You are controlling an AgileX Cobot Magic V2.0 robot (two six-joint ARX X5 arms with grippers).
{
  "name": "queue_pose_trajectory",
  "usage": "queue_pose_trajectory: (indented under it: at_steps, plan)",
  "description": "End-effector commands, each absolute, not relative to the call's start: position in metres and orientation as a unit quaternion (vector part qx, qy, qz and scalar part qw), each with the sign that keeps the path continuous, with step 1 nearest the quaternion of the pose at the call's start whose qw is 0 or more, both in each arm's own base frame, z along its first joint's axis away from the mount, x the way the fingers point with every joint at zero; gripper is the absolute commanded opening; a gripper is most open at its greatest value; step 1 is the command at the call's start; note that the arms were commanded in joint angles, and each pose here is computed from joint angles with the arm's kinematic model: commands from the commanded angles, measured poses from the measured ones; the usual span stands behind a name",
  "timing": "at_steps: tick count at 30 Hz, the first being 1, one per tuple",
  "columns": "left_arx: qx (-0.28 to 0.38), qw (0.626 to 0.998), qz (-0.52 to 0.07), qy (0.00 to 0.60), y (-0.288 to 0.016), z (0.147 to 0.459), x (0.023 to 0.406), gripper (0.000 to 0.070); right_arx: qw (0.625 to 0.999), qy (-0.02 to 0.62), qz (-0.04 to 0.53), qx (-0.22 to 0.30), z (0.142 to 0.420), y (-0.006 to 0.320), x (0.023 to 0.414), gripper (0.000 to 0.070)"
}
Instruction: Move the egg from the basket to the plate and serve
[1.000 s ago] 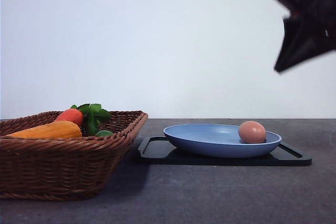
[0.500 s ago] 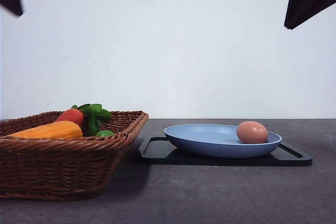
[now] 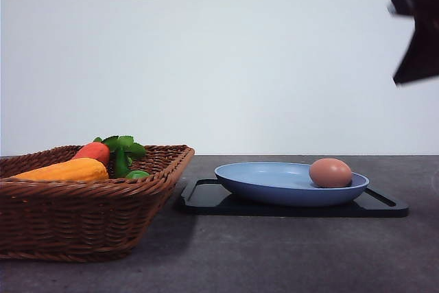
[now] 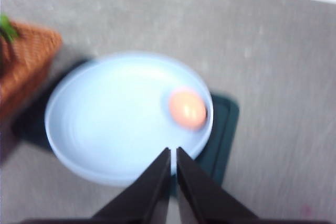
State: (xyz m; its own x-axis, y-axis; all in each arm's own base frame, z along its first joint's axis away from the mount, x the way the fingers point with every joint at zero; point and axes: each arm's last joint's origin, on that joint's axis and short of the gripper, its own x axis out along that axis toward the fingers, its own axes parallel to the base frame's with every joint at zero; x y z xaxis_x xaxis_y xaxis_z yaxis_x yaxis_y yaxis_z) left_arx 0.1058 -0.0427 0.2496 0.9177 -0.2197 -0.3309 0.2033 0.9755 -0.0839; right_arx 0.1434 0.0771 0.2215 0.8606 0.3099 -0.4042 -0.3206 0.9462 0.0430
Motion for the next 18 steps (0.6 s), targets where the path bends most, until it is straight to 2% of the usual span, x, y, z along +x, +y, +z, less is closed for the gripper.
queue_pose_trajectory:
  at_steps: [1,18]
  plan:
    - [-0.040,0.981,-0.110,0.157,-0.0417,0.2555,0.1027,0.0000,0.966,0.205,0.160,0.007,0.2220,0.0783,0.1441,0.0000]
    - [-0.045,0.982,-0.112,0.143,-0.0389,0.2570,0.0960,0.0000,0.967,0.198,0.161,0.009,0.2233,0.0787,0.1448,0.0000]
